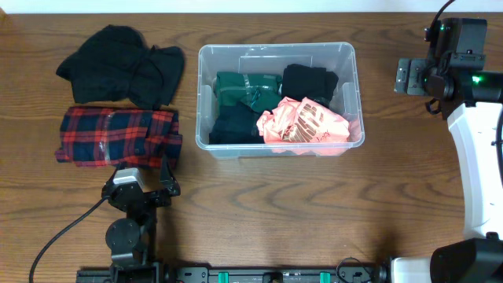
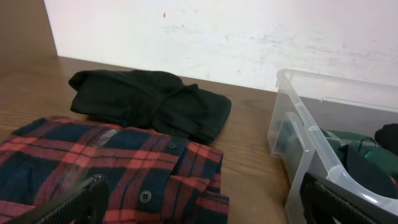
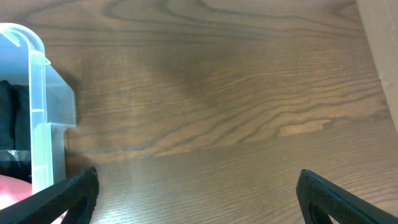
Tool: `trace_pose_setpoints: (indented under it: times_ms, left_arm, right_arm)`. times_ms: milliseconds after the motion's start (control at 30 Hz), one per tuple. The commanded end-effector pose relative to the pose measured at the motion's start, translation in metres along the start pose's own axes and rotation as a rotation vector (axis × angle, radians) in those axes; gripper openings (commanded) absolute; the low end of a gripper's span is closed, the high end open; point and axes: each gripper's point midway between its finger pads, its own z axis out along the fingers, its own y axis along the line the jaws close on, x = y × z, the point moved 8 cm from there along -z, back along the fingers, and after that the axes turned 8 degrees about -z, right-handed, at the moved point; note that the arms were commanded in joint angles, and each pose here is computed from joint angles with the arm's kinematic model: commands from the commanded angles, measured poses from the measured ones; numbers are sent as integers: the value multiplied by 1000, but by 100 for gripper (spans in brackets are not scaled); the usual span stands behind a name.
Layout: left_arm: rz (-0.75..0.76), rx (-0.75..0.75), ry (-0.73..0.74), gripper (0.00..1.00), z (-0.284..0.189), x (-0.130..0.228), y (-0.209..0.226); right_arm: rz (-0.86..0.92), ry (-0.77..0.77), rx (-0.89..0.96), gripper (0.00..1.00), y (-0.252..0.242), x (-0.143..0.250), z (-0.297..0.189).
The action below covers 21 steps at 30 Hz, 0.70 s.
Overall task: Pack container
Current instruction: 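Raise the right gripper out of the bin and retract it right, then move the left gripper up toward the black garment at top left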
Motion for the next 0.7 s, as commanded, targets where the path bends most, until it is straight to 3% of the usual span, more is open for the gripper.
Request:
trace_pose_setpoints:
  times_ms: [0, 133, 267, 467, 667]
  left_arm:
    - [6, -23, 32, 98, 1, 9, 4]
    - [-32, 35, 37, 98, 1, 9, -1]
    - [-27, 116, -81, 98, 0, -12, -11]
    - [-68, 308, -325, 98, -24, -78, -40]
    - [-26, 294, -360, 98, -54, -153, -61]
  right_arm:
    - [2, 15, 9, 99, -2, 2, 4]
    - [2, 15, 9, 99, -2, 2, 4]
    - [2, 15, 9, 99, -2, 2, 4]
    - [2, 15, 9, 99, -2, 2, 4]
    - [2, 15, 9, 99, -2, 2, 4]
